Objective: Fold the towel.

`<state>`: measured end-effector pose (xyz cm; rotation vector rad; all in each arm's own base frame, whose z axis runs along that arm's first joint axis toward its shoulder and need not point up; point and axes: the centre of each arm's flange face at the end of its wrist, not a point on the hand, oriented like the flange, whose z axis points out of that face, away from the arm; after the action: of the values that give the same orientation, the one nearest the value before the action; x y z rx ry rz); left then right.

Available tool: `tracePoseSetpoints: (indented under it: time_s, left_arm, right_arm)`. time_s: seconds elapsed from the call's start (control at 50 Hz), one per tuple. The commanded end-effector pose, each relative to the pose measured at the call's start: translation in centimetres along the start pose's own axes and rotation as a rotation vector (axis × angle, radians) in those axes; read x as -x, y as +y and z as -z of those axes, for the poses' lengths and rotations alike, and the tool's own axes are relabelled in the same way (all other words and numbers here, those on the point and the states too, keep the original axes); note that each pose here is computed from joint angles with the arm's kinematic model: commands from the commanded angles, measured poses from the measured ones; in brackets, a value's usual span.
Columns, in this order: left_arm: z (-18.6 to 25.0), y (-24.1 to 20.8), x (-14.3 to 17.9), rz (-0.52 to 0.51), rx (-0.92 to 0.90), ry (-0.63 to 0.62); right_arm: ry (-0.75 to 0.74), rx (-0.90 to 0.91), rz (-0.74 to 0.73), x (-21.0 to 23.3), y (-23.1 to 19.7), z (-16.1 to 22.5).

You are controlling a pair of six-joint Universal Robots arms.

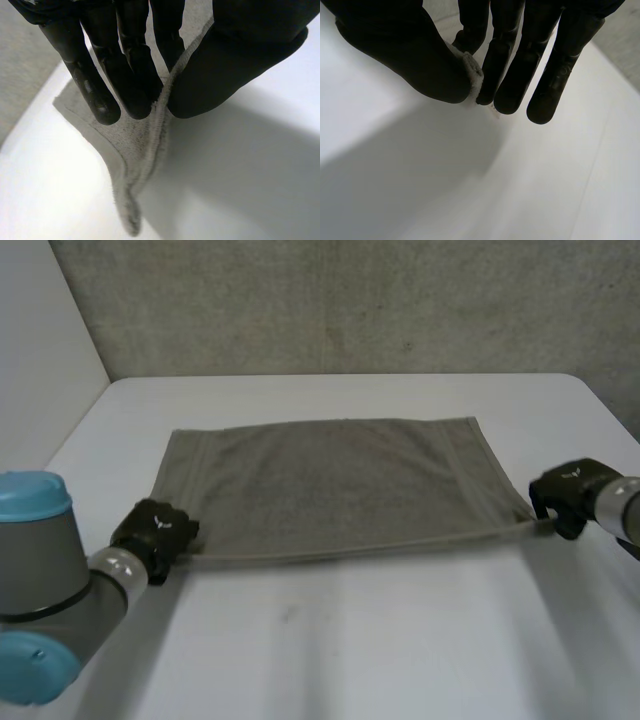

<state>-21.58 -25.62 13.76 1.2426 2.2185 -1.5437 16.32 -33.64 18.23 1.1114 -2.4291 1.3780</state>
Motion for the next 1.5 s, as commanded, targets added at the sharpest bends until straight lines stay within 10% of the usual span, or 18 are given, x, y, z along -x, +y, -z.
tracePoseSetpoints:
  time_s: [0.02, 0.28, 0.64, 1.02, 1.5]
  left_arm:
    - [5.7, -0.2, -0.2, -0.005, 0.076, 0.098]
    - [10.0, -2.5, 1.6, 0.045, -0.078, 0.168]
    - [-7.7, -3.0, 5.4, 0.05, -0.109, 0.119]
    - [-16.1, -5.8, 7.2, 0.122, -0.255, -0.026]
    - [-6.2, -6.0, 5.0, 0.237, -0.129, 0.084]
  right_arm:
    - [-0.085, 0.149, 0.096, -0.4, 1.8, 5.3]
    - [-0.128, 0.011, 0.106, -1.9, 0.5, 8.8]
    - [0.063, -0.231, -0.048, -2.9, -4.2, -5.1]
    - [0.257, -0.415, -0.102, -3.1, -7.5, -12.4]
    - [0.053, -0.168, -0.119, 0.7, -5.2, -4.4]
